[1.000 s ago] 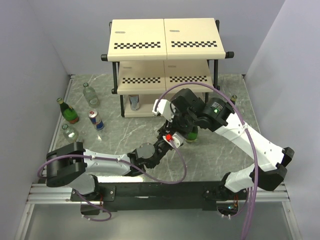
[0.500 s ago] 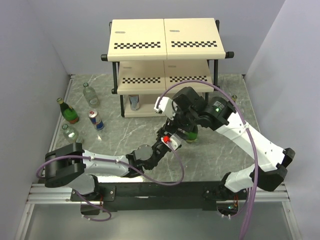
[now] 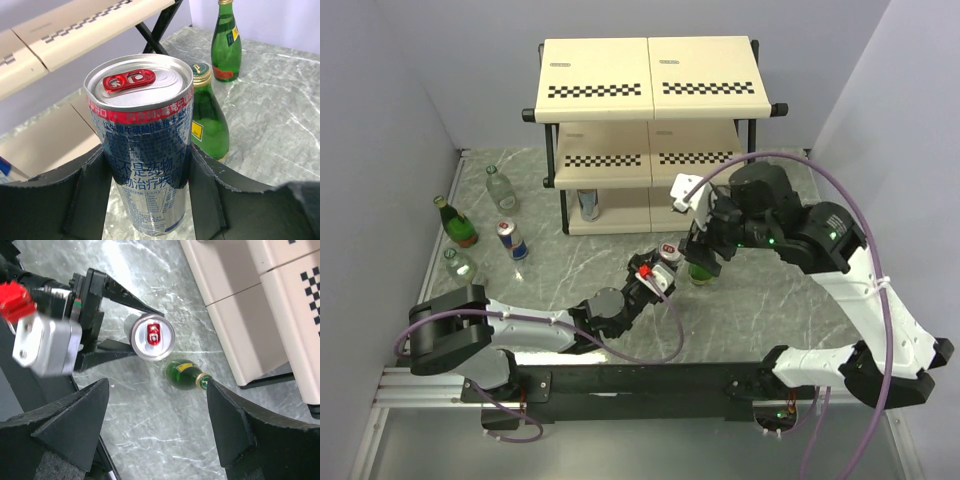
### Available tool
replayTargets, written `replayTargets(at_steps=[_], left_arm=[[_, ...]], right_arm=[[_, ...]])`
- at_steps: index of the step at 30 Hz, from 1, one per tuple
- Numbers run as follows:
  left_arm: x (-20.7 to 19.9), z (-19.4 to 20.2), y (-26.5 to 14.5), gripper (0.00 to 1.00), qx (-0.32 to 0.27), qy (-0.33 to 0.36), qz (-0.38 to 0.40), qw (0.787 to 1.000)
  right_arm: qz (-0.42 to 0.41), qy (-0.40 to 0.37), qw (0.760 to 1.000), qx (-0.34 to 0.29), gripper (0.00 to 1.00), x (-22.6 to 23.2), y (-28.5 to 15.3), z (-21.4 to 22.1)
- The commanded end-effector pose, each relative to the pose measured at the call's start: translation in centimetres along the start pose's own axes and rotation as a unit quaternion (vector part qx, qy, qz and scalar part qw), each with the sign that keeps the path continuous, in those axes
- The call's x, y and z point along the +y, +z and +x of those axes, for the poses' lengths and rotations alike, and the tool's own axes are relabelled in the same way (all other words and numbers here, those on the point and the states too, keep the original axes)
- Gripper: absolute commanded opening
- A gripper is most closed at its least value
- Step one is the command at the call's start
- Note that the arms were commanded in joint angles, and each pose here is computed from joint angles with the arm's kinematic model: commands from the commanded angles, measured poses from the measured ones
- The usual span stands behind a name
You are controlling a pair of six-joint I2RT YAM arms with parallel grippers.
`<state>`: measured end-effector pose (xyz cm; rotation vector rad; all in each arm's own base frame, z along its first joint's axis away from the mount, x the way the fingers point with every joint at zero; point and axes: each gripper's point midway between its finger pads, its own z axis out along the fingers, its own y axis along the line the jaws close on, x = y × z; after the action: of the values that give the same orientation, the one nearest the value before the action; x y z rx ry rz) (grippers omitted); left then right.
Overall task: Place and organize the beverage onto the shelf
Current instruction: Pick up the drink from the center of the board, then adjust the drink.
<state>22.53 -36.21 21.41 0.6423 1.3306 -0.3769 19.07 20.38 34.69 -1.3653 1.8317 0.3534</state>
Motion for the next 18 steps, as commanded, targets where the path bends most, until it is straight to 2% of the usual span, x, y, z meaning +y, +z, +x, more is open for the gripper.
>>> replayTargets(at_steps=[1,7,10,13,18], left_arm=[[1.3,-3.3,0.1,0.01,-0.059,-0.067,-0.012,0.996],[3.3,-4.2,-0.7,0.01,-0.094,-0.127,-0.010,0.987],[5.2,-4.7,-1.4,0.01,-0.116,-0.165,-0.019,0.979],[7.4,-4.2,-1.9,0.00,-0.130,-0.174,-0.044,0.975],[10.5,-3.4,-2.5,0.01,-0.161,-0.208,-0.076,0.962]], right_arm=[[0.010,0.012,0.999,-0.045,0.84,-0.9,-1.2,-1.3],[0.056,0.104,0.989,-0.093,0.76,-4.8,-0.6,0.5],[0.042,0.133,0.985,-0.103,0.64,-5.0,0.5,2.0],[0.037,0.136,0.980,-0.140,0.64,-4.9,0.2,1.8],[0.039,0.143,0.976,-0.162,0.64,-4.7,0.3,3.4]])
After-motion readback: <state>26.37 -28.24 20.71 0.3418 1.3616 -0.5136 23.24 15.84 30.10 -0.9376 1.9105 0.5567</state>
